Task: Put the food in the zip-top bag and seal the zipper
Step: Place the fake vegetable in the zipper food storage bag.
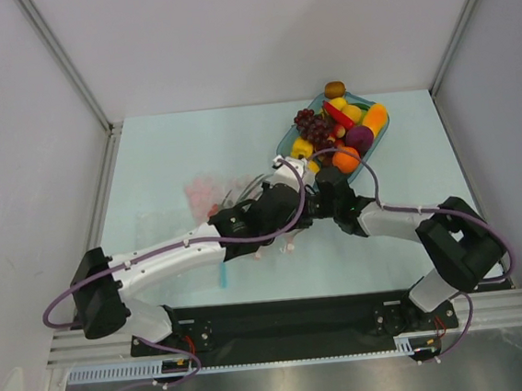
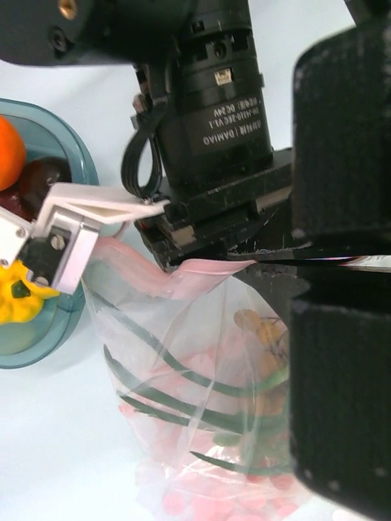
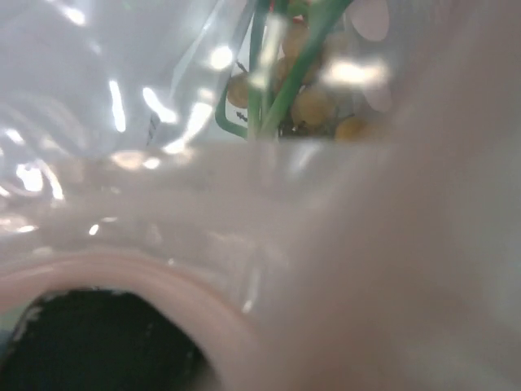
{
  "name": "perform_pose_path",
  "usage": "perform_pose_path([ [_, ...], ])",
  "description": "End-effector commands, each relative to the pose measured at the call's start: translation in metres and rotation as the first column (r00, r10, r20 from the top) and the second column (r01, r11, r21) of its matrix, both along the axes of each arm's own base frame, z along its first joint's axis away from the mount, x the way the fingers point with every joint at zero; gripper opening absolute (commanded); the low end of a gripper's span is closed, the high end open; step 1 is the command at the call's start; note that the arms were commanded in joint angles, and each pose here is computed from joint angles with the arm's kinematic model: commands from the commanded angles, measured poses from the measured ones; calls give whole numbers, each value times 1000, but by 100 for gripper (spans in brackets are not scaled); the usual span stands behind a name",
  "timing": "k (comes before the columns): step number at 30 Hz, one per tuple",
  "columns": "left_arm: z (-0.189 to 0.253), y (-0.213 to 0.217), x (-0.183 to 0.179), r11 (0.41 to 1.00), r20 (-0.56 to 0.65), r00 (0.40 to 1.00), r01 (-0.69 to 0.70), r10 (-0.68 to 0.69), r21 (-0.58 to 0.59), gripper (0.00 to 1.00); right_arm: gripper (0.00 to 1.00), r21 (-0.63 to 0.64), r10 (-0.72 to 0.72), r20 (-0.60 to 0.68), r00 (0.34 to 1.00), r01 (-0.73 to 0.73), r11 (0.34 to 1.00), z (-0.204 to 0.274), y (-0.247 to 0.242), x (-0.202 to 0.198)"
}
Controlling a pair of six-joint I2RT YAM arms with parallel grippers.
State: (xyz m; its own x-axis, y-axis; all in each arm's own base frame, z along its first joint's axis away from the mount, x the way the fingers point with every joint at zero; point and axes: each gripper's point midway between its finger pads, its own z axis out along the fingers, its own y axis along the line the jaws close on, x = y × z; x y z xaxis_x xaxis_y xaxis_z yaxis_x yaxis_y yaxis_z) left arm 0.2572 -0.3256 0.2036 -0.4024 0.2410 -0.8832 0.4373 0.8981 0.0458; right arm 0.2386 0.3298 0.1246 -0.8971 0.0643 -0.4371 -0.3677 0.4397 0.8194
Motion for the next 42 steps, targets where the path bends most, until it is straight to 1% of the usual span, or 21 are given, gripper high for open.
perform_pose_path([
  [1, 20, -8, 2, 992, 1, 1000, 18, -18, -121, 0, 0, 72, 13, 54, 998, -17, 997, 11, 18, 4],
  [3, 19, -10, -1, 990, -10, 999, 40, -41, -135, 0, 0, 71, 26, 48, 999, -29, 997, 7, 22, 3],
  [9, 19, -4, 4, 990, -13, 1000, 19, -21, -141, 0, 0, 50, 47, 45, 998, -49, 998, 1, 28, 3],
  [10, 16, -3, 4, 990, -22, 1000, 14, -17, -139, 0, 7, 47, 51, 50, 997, -54, 997, 2, 27, 2],
  [12, 15, 1, 9, 990, -26, 1000, -1, -3, -138, 0, 14, 29, 40, 74, 996, -42, 999, 6, 23, 3],
  [13, 14, 2, 9, 990, -30, 1000, -8, 4, -138, 0, 20, 19, 31, 82, 996, -33, 999, 7, 22, 4],
  [14, 13, 5, 12, 990, -33, 999, -21, 16, -137, 0, 24, 19, 22, 105, 994, -24, 1000, 14, 19, 4],
  [17, 9, 18, 20, 988, -53, 996, -74, 67, -136, 0, 32, -38, -24, 137, 990, 30, 999, 14, 9, 10],
  [18, 10, 25, 25, 985, -55, 994, -97, 90, -143, 0, 34, -52, -58, 166, 984, 68, 996, 20, 3, 13],
  [19, 7, 29, 26, 983, -64, 993, -111, 102, -147, 0, 40, -59, -75, 176, 982, 86, 994, 20, -1, 13],
  [20, 8, 33, 28, 981, -65, 991, -122, 113, -153, 0, 43, -70, -105, 193, 976, 120, 990, 22, -5, 17],
  [22, 15, 41, 31, 974, -54, 990, -136, 128, -179, 0, 49, -72, -117, 217, 969, 136, 988, 29, -11, 16],
  [28, 20, 50, 32, 973, -33, 988, -152, 149, -173, 0, 60, -60, -129, 272, 954, 150, 987, 51, -19, 12],
  [30, 21, 57, 35, 971, -29, 985, -175, 173, -163, 0, 61, -76, -149, 288, 946, 178, 981, 54, -25, 14],
  [31, 22, 59, 35, 969, -28, 983, -182, 180, -166, 0, 60, -68, -162, 322, 933, 193, 979, 64, -30, 14],
  [34, 25, 67, 38, 959, -26, 978, -210, 209, -188, 0, 58, -89, -225, 374, 900, 276, 957, 72, -47, 20],
  [35, 26, 71, 37, 956, -24, 975, -219, 219, -195, 0, 57, -90, -254, 416, 873, 318, 944, 80, -57, 23],
  [37, 26, 80, 38, 946, -19, 967, -252, 254, -206, 0, 57, -100, -286, 450, 846, 365, 925, 82, -67, 26],
  [38, 31, 83, 37, 941, -13, 966, -255, 259, -223, 0, 57, -99, -310, 484, 818, 404, 910, 88, -76, 30],
  [40, 29, 87, 36, 934, -14, 963, -264, 268, -243, 0, 57, -109, -331, 508, 795, 441, 891, 88, -85, 33],
  [42, 35, 89, 36, 925, -3, 964, -257, 267, -279, 0, 57, -124, -360, 550, 753, 500, 857, 89, -98, 40],
])
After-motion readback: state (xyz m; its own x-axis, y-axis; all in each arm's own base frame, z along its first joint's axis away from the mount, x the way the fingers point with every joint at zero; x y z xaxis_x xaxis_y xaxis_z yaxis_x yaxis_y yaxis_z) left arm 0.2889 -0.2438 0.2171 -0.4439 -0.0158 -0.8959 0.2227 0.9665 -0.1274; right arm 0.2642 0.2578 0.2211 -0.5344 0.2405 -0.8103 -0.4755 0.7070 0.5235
